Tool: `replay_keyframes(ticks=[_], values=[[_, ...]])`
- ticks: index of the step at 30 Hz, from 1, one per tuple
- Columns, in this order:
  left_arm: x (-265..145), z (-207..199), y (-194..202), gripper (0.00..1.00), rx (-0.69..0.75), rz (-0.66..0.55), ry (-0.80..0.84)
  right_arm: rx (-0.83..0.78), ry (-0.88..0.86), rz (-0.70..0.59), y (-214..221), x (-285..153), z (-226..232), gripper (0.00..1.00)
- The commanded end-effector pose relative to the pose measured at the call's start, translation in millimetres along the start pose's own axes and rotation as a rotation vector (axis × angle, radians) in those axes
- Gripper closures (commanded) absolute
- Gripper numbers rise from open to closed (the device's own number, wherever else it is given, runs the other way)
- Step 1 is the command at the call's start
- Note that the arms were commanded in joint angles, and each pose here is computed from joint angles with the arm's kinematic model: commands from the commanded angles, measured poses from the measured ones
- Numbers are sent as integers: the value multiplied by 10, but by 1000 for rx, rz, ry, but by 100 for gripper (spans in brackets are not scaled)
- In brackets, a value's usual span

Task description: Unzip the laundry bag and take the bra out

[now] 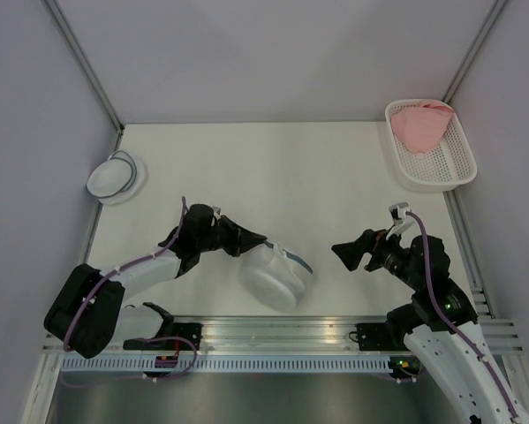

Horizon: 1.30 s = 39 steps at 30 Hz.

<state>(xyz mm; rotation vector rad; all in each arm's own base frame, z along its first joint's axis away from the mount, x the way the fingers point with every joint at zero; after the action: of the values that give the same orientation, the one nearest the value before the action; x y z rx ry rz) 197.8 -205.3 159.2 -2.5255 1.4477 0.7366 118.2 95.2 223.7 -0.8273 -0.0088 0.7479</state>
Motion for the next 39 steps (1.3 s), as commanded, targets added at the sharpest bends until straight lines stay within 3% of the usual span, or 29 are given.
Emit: replay_keyframes(ticks=[1,3,8,11,12,16,22,30,34,35,36,39], values=[[-106,-271,51,98,137,24,200,-3,5,2,-30,9,22,2],[-209,-486,63,98,227,-18,359,-1,10,-1,-40,13,22,2],[-379,-998,48,98,436,-101,569,-5,39,-7,-108,31,39,2],[-500,-1178,21,98,563,-193,722,-12,57,-12,-159,40,52,2],[-637,-1269,22,98,634,-263,844,-13,60,-16,-174,41,61,2],[-788,-1039,-67,98,646,-457,983,-32,78,-29,-260,40,96,2],[-557,-158,-94,98,440,-429,769,-22,130,53,-237,213,25,2],[-537,265,-19,98,452,-424,626,-125,218,114,14,621,198,2],[-522,257,-11,98,464,-403,631,-303,463,-30,53,672,356,2],[-513,239,-7,98,471,-393,636,-412,477,-17,279,676,486,2],[-486,244,-13,98,469,-376,622,-471,562,-175,181,641,584,2],[-448,195,-16,98,497,-332,625,-513,584,-211,459,708,715,2]])
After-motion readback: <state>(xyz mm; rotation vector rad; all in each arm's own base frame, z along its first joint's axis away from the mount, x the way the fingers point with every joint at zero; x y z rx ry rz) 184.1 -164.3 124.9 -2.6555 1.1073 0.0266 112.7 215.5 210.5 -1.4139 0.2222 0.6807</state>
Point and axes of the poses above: each gripper's point midway between its finger pads, its own x axis out along the fingers, its own z axis along the line the jaws close on, y = z × x, the point moved 8 cm from there along -x, back along the fingers, and after that the axes turned 13 degrees about x, right-handed, at the moved point
